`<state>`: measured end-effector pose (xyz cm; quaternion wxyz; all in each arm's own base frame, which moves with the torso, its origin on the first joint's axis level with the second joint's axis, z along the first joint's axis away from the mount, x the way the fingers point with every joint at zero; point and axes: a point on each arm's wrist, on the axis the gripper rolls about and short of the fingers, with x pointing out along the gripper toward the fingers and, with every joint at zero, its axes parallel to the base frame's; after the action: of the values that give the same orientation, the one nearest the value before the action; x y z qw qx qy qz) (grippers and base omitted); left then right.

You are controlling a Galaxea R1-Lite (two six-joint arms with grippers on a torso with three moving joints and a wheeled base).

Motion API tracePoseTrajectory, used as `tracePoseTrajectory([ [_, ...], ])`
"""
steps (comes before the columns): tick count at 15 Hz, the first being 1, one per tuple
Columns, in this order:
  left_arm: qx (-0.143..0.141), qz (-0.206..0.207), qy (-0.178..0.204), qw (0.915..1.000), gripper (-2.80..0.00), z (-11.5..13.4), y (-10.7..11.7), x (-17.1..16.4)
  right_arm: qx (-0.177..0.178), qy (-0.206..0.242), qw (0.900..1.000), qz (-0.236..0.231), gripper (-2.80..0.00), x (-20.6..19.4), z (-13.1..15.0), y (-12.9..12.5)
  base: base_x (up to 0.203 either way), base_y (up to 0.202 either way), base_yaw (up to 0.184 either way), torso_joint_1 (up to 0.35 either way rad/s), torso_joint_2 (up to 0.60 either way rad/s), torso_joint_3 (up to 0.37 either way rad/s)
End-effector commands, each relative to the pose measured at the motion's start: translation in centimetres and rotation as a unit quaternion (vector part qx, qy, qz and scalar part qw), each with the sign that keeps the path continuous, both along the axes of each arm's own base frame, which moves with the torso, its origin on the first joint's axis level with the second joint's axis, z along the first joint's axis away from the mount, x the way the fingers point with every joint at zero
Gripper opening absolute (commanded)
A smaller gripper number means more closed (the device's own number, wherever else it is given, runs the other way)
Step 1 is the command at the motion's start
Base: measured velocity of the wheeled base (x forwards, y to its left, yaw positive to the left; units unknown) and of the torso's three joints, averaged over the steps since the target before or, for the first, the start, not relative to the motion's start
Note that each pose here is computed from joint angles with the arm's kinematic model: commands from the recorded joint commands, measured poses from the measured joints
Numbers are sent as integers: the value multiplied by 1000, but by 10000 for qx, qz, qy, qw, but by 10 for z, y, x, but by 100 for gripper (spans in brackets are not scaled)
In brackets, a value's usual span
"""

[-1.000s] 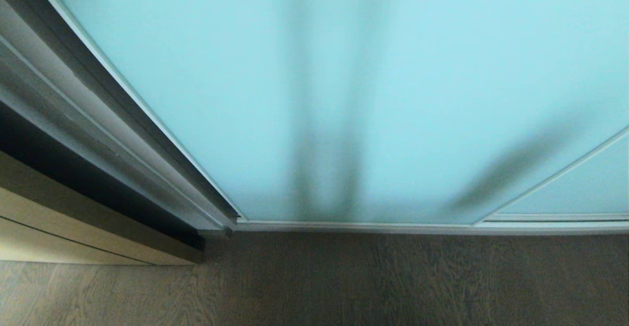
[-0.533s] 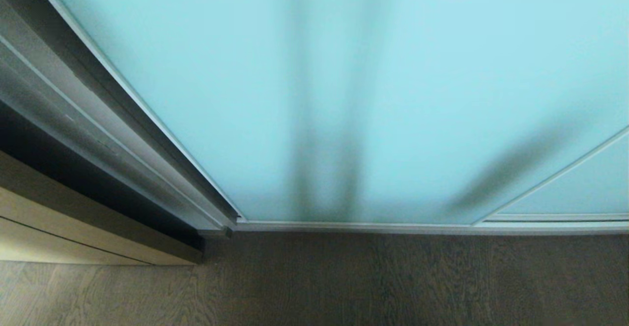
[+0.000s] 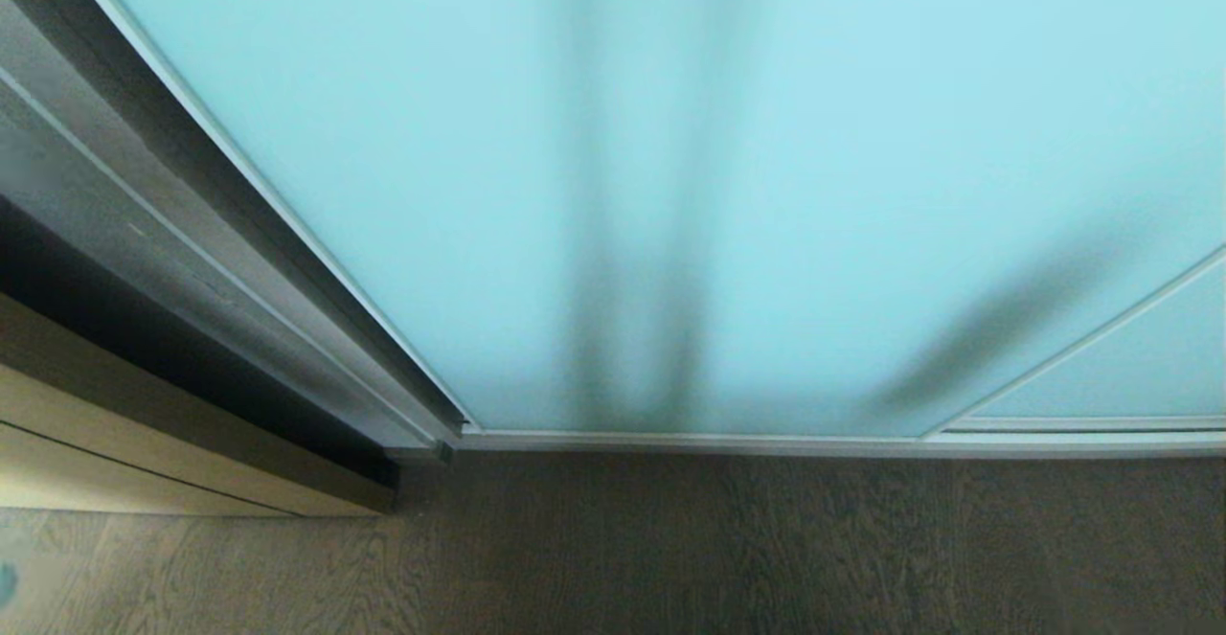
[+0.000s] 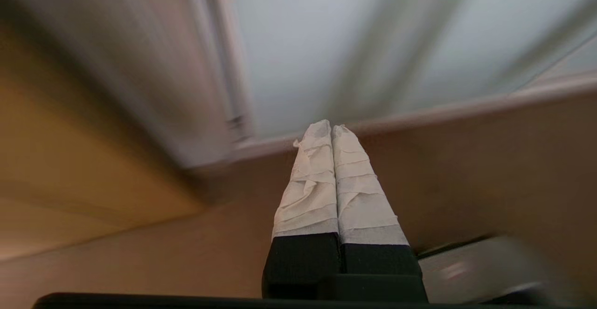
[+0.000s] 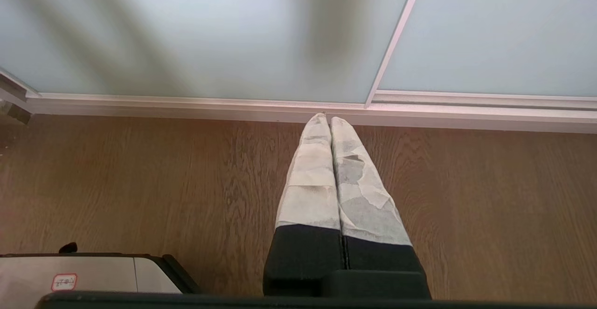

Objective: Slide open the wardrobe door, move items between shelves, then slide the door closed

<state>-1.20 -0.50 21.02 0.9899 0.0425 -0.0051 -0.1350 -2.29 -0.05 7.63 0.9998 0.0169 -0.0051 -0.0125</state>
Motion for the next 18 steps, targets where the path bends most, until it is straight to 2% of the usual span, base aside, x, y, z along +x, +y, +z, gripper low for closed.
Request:
tracePoseTrajectory([
  [1, 265, 680, 14, 9973, -280, -31, 3, -15, 1, -5, 10000, 3, -280, 0, 0, 0, 0, 0, 0, 0, 0, 0],
  [3, 265, 1584, 266, 9867, -280, -45, 8, -13, 1, -1, 10000, -5, -280, 0, 0, 0, 0, 0, 0, 0, 0, 0],
  [4, 209, 1778, 405, 9830, -280, -53, 8, -11, 1, -5, 10000, 3, -280, 0, 0, 0, 0, 0, 0, 0, 0, 0],
  [6, 241, 1889, 631, 9797, -280, -81, 8, -11, 1, 3, 10000, 3, -280, 0, 0, 0, 0, 0, 0, 0, 0, 0],
  [10, 182, 1924, 247, 9808, -280, -117, 8, -24, 1, -5, 10000, 3, -280, 0, 0, 0, 0, 0, 0, 0, 0, 0],
  [14, 224, 1986, 245, 9795, -280, -118, 8, -22, 1, -4, 10000, -4, -280, 0, 0, 0, 0, 0, 0, 0, 0, 0],
  [15, 241, 1950, 260, 9802, -280, -120, 8, -21, 1, 0, 10000, 1, -280, 0, 0, 0, 0, 0, 0, 0, 0, 0],
  [16, 255, 1904, 117, 9813, -280, -118, 8, -21, 1, -5, 10000, -5, -280, 0, 0, 0, 0, 0, 0, 0, 0, 0],
  [17, 351, 1696, -9, 9849, -280, -118, 7, -19, 1, 3, 10000, 1, -280, 0, 0, 0, 0, 0, 0, 0, 0, 0],
  [18, 389, 1510, 46, 9878, -280, -126, 6, -16, 5, -5, 10000, 3, -280, 0, 0, 0, 0, 0, 0, 0, 0, 0],
])
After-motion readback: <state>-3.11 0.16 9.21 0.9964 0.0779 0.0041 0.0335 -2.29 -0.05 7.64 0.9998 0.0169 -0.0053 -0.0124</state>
